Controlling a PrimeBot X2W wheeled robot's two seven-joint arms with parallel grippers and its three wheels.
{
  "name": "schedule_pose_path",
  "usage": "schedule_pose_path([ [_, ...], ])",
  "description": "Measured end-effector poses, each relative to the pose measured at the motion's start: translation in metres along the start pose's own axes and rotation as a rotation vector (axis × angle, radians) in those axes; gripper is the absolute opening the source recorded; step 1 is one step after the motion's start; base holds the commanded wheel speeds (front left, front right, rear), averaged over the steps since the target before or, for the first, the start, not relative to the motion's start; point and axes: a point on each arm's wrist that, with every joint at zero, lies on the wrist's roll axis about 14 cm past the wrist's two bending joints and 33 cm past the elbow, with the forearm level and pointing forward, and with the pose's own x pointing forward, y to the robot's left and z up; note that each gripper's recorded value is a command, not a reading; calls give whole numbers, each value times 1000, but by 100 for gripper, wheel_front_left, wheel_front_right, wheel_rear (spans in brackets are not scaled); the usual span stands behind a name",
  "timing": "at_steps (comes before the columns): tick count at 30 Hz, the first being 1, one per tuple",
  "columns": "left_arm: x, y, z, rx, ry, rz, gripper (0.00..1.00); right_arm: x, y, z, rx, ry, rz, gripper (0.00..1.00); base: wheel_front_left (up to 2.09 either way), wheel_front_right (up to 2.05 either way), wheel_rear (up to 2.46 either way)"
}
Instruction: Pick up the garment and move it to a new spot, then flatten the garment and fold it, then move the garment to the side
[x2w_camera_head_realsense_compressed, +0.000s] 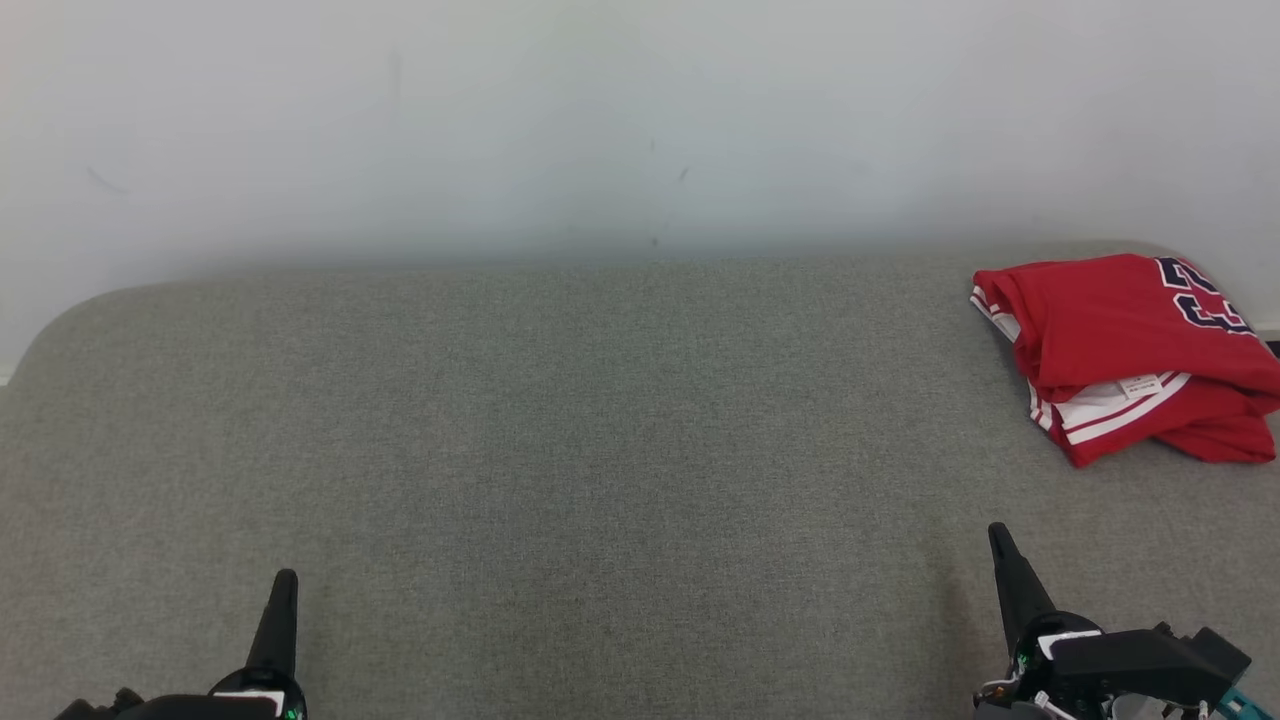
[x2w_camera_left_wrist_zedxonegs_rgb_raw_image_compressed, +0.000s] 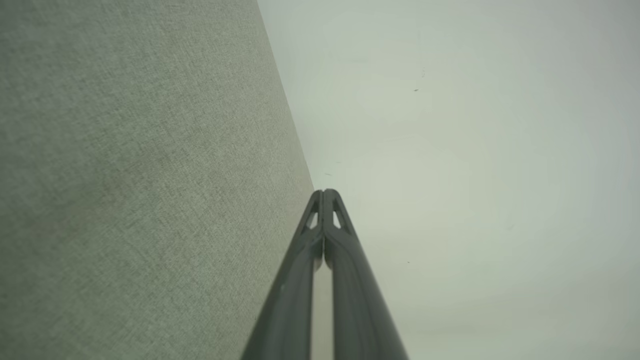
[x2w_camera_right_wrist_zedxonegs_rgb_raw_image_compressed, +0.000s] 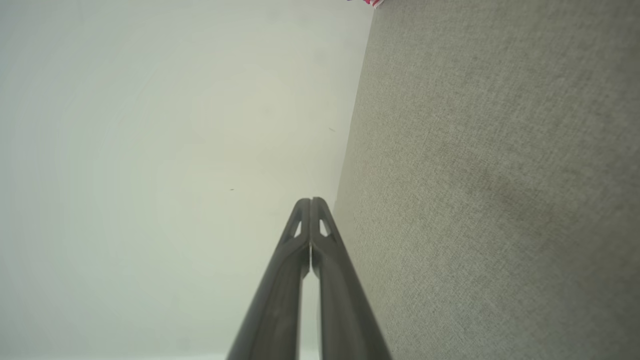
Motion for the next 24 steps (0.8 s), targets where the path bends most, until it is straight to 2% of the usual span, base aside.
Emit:
schedule_pose_path([
  [24, 8, -7, -3, -181, 20, -30, 0, 7, 8, -1, 163, 14, 29, 0, 0, 0, 0],
])
